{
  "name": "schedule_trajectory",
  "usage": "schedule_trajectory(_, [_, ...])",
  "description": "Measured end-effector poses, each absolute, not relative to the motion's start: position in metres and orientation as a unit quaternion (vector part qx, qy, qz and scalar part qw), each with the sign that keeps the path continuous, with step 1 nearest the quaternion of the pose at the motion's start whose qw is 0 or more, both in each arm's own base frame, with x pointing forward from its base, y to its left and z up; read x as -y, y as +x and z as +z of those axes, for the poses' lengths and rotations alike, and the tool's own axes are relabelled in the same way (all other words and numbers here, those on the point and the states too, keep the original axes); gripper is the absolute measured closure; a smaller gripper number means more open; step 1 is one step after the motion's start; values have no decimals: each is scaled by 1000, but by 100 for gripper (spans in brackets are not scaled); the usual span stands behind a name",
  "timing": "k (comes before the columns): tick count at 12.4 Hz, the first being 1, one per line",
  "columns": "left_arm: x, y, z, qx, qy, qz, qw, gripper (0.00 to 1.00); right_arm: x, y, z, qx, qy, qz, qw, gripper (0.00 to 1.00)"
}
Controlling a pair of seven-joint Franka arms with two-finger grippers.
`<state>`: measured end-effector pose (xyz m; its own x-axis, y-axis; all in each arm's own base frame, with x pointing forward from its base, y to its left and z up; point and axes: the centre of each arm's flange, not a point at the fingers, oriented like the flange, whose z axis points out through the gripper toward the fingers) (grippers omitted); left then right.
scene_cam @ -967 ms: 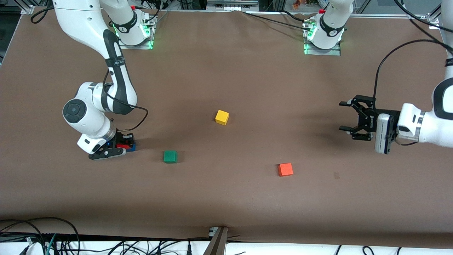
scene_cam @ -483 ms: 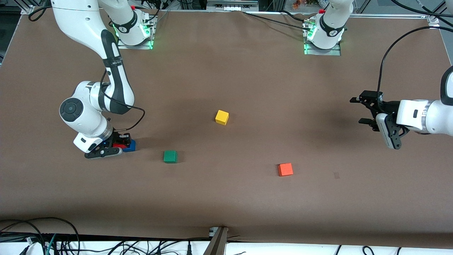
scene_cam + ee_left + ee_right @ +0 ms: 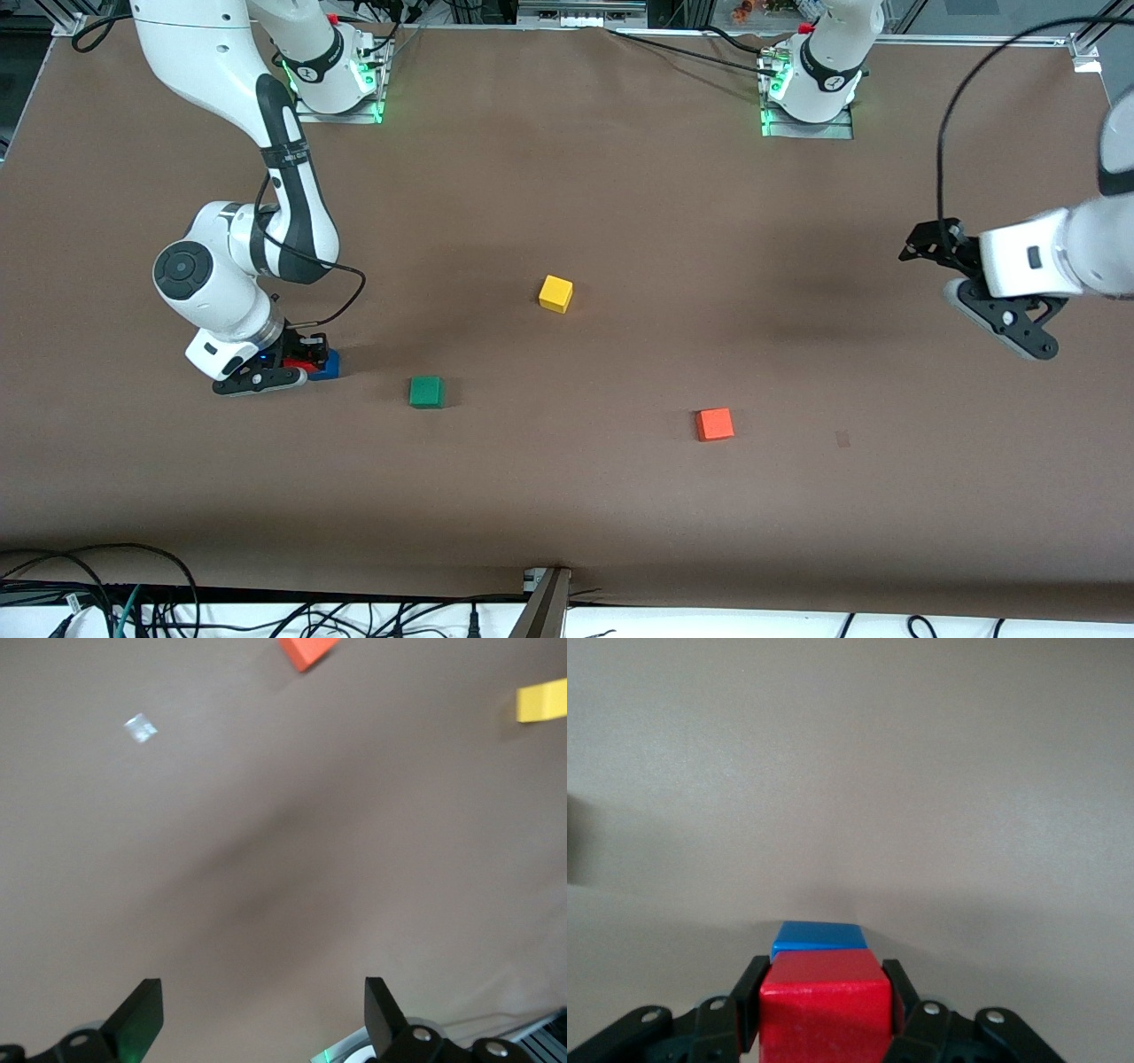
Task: Pass red block to right arm, stack on blue
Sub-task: 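Open the right gripper and raise it off the stacked cubes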
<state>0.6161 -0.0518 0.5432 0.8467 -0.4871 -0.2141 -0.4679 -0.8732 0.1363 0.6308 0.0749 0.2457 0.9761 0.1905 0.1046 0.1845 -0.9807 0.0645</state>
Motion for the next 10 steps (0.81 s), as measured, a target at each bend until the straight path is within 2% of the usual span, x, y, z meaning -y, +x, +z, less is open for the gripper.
schedule_trajectory(4, [82, 587, 598, 188, 977, -96, -24, 0, -80, 629, 246, -93, 994, 56, 26, 43])
schedule_trajectory(5, [80, 582, 606, 175, 979, -92, -40, 0, -78, 629, 248, -92, 994, 57, 27, 36])
schedule_trajectory(8, [50, 583, 619, 129, 989, -48, -59, 0, -65, 633, 258, -82, 994, 59, 30, 4])
schedule_trajectory(9, [35, 581, 616, 112, 992, -34, -47, 0, -67, 636, 266, -82, 995, 49, 25, 0])
schedule_trajectory(10, [23, 576, 612, 98, 994, -28, -35, 0, -68, 641, 278, -82, 996, 35, 18, 0])
